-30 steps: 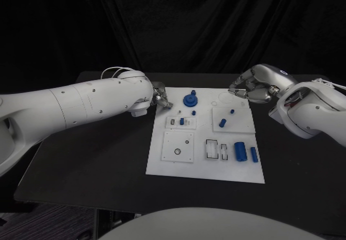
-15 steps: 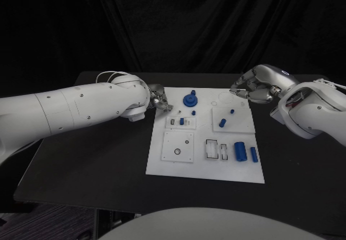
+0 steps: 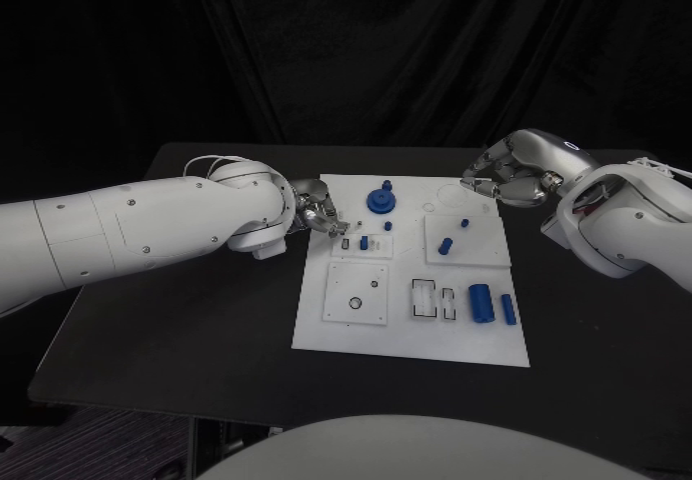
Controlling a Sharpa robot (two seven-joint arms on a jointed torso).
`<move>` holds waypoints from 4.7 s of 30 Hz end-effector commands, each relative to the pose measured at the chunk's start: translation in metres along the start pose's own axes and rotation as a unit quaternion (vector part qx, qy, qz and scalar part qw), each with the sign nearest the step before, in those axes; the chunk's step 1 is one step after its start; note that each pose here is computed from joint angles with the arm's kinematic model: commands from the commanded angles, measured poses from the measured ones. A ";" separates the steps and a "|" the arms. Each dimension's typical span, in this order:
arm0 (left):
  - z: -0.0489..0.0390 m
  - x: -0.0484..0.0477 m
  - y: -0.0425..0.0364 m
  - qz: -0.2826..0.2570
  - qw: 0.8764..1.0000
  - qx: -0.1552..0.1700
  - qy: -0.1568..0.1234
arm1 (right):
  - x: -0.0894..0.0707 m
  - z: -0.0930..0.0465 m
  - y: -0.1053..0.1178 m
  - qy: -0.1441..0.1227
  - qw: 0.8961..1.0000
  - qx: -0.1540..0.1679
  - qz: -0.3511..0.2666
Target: Assemble the parts on the task board
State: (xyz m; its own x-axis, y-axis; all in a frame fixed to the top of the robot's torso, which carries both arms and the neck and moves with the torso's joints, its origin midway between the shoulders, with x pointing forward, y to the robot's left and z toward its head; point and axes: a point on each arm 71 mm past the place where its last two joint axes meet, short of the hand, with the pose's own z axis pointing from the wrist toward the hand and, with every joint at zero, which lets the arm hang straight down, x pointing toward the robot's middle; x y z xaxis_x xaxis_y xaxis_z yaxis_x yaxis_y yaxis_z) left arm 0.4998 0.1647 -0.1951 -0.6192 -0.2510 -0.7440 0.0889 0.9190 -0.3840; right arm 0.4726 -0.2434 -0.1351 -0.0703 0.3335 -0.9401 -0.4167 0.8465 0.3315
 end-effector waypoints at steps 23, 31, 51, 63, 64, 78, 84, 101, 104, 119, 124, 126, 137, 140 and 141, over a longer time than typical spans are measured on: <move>0.0024 0.0108 0.0007 0.000 1.000 0.001 -0.012 | 0.002 -0.001 -0.001 0.004 1.000 0.013 0.001; 0.0036 0.0158 0.0031 0.000 1.000 -0.001 -0.007 | 0.001 -0.001 -0.001 0.004 1.000 0.014 0.001; 0.0045 0.0217 0.0035 -0.001 1.000 0.002 -0.001 | 0.002 -0.001 -0.002 0.006 1.000 0.016 0.000; 0.0041 0.0252 0.0030 0.001 1.000 0.003 0.007 | 0.003 -0.001 -0.003 0.008 1.000 0.019 0.000; 0.0042 0.0253 0.0032 0.001 1.000 0.003 0.007 | 0.003 -0.001 -0.003 0.008 1.000 0.019 0.000; 0.0058 0.0293 0.0048 0.004 1.000 0.000 0.017 | 0.004 -0.001 -0.003 0.011 1.000 0.020 0.000; 0.0066 0.0305 0.0071 0.004 1.000 -0.004 0.020 | 0.004 -0.001 -0.004 0.012 1.000 0.022 0.000; 0.0081 0.0326 0.0119 0.005 1.000 -0.014 0.027 | 0.005 -0.001 -0.004 0.018 1.000 0.025 -0.001; 0.0083 0.0325 0.0129 0.005 1.000 -0.016 0.027 | 0.005 -0.001 -0.004 0.019 0.999 0.025 -0.001; 0.0092 0.0293 0.0134 -0.004 1.000 -0.002 0.009 | 0.006 -0.001 -0.004 0.023 0.999 0.028 -0.002; 0.0098 0.0284 0.0134 -0.005 1.000 0.001 0.005 | 0.006 -0.001 -0.004 0.024 0.999 0.029 -0.002; 0.0099 0.0282 0.0132 -0.005 1.000 0.002 0.005 | 0.006 -0.001 -0.004 0.024 0.999 0.029 -0.002; 0.0119 0.0277 0.0118 -0.004 1.000 0.005 0.005 | 0.006 -0.001 -0.004 0.027 0.999 0.031 -0.002; 0.0123 0.0278 0.0110 -0.004 1.000 0.006 0.005 | 0.006 -0.001 -0.004 0.028 0.999 0.031 -0.002; 0.0125 0.0278 0.0107 -0.004 1.000 0.006 0.005 | 0.006 -0.001 -0.004 0.028 0.999 0.032 -0.002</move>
State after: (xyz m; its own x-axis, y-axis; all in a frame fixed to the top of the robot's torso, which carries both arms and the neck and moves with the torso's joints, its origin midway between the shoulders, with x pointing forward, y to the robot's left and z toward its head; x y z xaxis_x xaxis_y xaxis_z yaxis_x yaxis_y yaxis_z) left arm 0.4954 0.1647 -0.2214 -0.6174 -0.2682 -0.7395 0.0861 0.9114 -0.4025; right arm 0.4725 -0.2441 -0.1410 -0.1145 0.3108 -0.9435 -0.3818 0.8631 0.3306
